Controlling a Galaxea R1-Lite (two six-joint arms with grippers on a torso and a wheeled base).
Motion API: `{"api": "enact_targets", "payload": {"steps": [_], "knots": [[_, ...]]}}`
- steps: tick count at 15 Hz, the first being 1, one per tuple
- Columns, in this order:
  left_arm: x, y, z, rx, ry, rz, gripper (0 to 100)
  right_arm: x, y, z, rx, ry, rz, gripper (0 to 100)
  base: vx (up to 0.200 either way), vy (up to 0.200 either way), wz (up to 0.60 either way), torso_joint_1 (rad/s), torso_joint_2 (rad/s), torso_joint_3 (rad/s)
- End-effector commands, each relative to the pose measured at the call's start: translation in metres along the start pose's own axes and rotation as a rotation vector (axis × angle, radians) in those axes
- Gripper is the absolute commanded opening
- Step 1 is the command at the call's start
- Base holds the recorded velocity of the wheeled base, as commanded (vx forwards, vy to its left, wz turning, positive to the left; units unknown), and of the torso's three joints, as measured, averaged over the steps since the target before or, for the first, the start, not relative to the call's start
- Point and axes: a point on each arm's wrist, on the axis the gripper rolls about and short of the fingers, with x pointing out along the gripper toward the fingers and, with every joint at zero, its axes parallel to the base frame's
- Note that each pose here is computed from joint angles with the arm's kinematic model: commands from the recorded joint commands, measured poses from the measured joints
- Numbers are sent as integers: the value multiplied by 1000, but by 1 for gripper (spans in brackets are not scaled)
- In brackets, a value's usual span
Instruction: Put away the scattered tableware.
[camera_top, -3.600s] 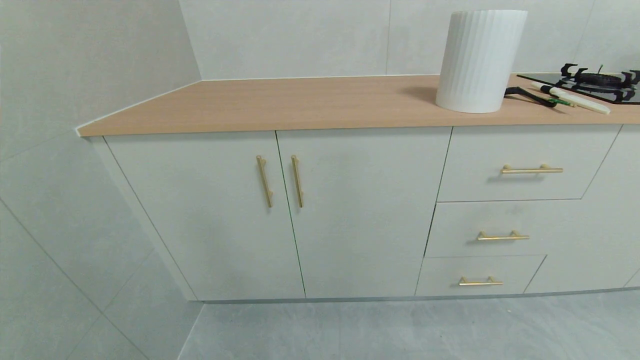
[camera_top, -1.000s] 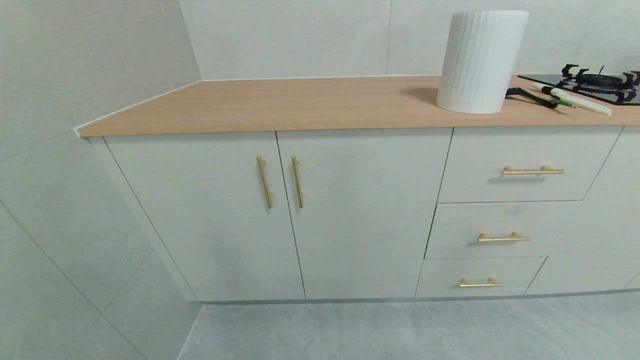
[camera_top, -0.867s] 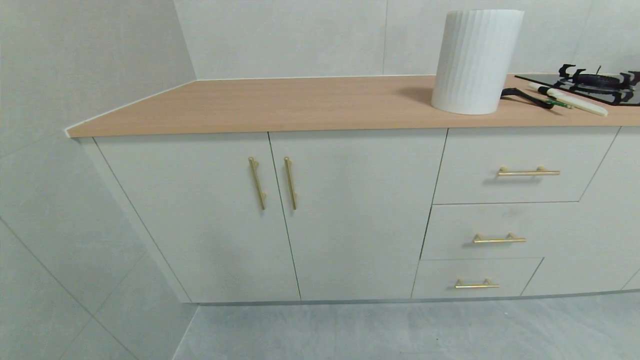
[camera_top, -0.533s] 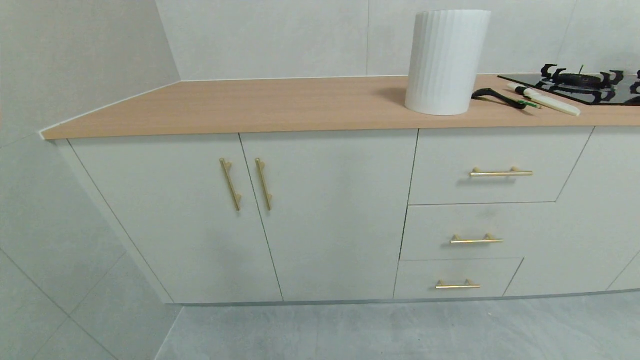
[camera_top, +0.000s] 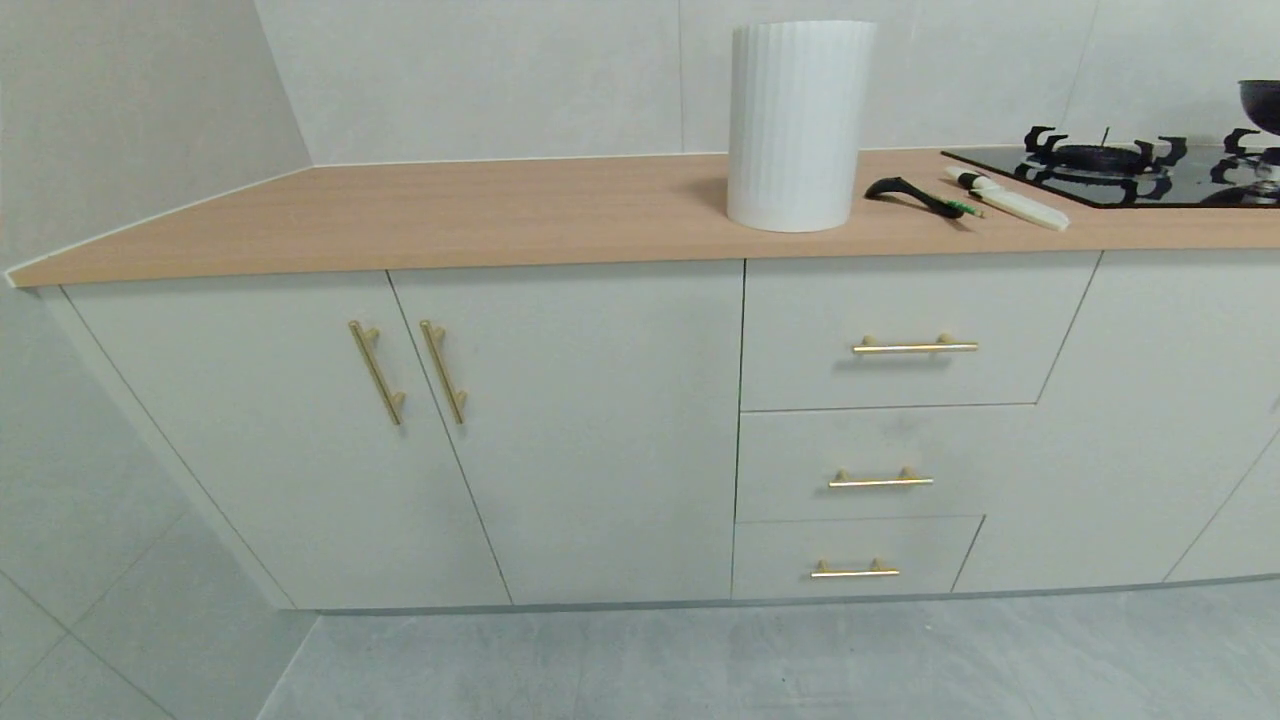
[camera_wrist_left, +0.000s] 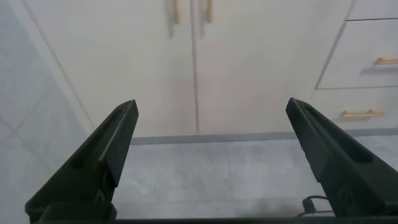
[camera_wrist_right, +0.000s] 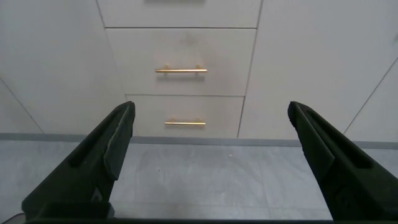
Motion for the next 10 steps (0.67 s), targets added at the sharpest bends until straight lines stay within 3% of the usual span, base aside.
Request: {"api": "enact_targets", "payload": {"steps": [1, 8, 10], "knots": [[0, 0, 0, 1, 2, 0, 100, 0, 0, 0, -1, 2, 0, 100, 0, 0, 0, 0, 0, 0], [0, 0, 0, 3, 2, -2, 100, 0, 0, 0, 1, 2, 0, 100, 0, 0, 0, 0, 0, 0], [0, 0, 0, 3, 2, -2, 100, 0, 0, 0, 1, 2, 0, 100, 200, 0, 0, -2, -2, 0]]}}
